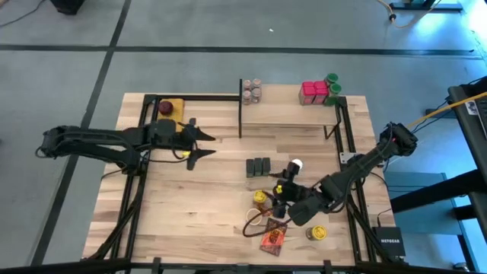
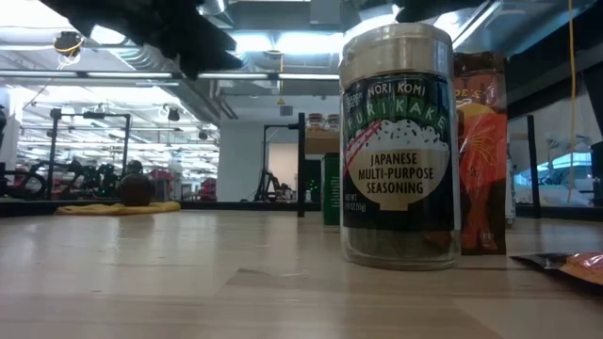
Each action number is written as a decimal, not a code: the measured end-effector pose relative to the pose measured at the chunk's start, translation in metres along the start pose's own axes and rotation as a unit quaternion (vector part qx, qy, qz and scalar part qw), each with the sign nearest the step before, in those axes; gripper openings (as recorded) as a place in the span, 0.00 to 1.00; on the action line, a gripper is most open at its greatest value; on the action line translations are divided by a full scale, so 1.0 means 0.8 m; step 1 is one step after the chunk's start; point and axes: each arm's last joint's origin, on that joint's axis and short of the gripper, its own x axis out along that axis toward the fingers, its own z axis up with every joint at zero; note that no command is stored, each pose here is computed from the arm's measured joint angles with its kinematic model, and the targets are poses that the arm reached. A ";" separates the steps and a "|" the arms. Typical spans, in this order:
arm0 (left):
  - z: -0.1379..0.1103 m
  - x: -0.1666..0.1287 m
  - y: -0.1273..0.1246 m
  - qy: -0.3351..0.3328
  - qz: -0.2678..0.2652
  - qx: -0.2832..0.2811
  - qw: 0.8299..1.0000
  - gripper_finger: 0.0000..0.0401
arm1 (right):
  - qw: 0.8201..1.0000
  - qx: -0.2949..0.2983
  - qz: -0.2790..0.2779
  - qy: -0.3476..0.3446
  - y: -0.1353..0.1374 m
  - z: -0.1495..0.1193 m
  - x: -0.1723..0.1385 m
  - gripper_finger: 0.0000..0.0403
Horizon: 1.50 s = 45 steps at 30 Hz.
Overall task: Shelf spices
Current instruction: Put the top orange seasoning bag on the shelf
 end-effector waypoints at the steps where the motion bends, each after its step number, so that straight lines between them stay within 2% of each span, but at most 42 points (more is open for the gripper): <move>1: -0.002 0.006 0.000 0.001 0.000 0.000 1.000 0.55 | 1.000 -0.007 -0.019 -0.009 -0.001 -0.002 0.001 0.70; 5: -0.008 0.026 0.001 0.007 0.001 0.005 1.000 0.55 | 0.998 -0.014 -0.060 -0.009 -0.012 -0.011 0.015 0.70; 9: -0.016 0.040 0.001 0.023 0.000 0.031 0.999 0.55 | 0.999 -0.003 -0.046 0.016 -0.020 -0.020 0.030 0.70; 17: -0.020 0.045 0.001 0.030 -0.002 0.039 0.999 0.55 | 0.998 0.004 -0.038 0.047 -0.030 -0.031 0.045 0.70; 21: -0.019 0.045 0.001 0.030 -0.002 0.040 0.999 0.55 | 0.999 -0.009 -0.028 0.040 -0.037 -0.021 0.033 0.70; 26: -0.020 0.045 0.001 0.031 -0.002 0.044 0.999 0.55 | 1.000 0.003 -0.017 0.014 -0.048 0.005 0.014 0.70; 33: -0.020 0.045 0.001 0.033 -0.002 0.053 0.998 0.55 | 1.000 -0.014 -0.018 0.013 -0.052 0.010 0.014 0.70; 39: -0.015 0.032 0.001 0.032 0.001 0.053 0.998 0.55 | 1.000 -0.016 -0.009 0.014 -0.072 0.020 0.012 0.70; 45: -0.004 -0.002 0.002 0.020 0.028 0.050 0.998 0.55 | 0.999 -0.013 -0.022 0.019 -0.090 0.026 0.020 0.70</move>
